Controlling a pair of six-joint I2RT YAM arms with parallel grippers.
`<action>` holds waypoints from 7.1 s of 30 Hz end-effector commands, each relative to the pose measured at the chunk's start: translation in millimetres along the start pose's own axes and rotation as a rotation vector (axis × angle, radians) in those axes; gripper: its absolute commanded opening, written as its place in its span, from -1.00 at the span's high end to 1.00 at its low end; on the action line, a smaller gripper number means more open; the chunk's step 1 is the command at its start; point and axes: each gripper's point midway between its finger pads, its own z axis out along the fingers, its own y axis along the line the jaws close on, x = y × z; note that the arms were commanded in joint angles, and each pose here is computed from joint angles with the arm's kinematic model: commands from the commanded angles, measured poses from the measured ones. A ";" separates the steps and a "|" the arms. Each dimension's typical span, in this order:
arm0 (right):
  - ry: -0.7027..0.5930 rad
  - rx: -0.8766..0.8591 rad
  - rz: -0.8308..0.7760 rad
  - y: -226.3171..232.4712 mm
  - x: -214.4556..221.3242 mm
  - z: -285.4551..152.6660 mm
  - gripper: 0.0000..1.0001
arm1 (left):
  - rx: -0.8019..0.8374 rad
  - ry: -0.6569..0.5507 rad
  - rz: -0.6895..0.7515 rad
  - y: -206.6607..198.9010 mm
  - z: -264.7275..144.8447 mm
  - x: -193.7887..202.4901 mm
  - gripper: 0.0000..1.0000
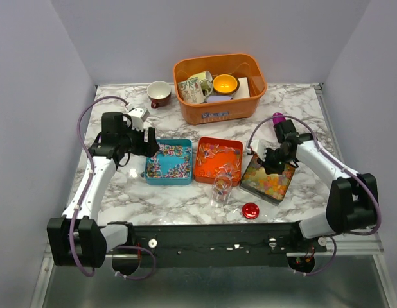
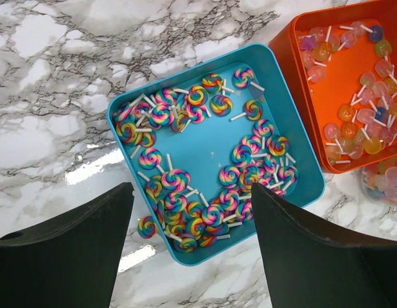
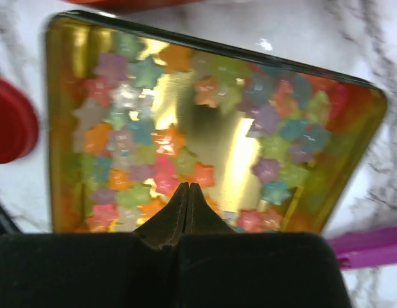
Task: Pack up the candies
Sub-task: Move the storage box to the center of the board, then pick up the bottle lid at the center of the board, then close the bottle lid on the packing bottle, then screw the bottle lid onto the packing bottle.
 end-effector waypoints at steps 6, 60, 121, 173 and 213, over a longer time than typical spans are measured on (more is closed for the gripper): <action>0.094 0.272 0.071 -93.8 3.7 -6.9 0.99 | 0.023 -0.031 -0.019 -0.5 6.4 -8.5 -0.68; -0.156 -0.388 -0.894 146.8 -20.4 35.5 -0.95 | 0.102 -0.050 -0.014 -15.4 -4.1 6.1 -0.79; -0.071 -0.302 -0.772 105.1 -172.5 -26.8 -0.15 | 0.430 -0.261 0.440 -107.2 -37.4 48.2 -0.84; -0.198 0.069 -0.063 11.2 -156.8 -111.7 -1.00 | 0.720 -0.395 0.645 -231.9 19.7 126.9 -0.78; -0.279 -0.157 -0.390 71.4 -106.1 -48.2 -0.97 | 0.766 -0.566 0.512 -292.1 128.8 122.7 -0.98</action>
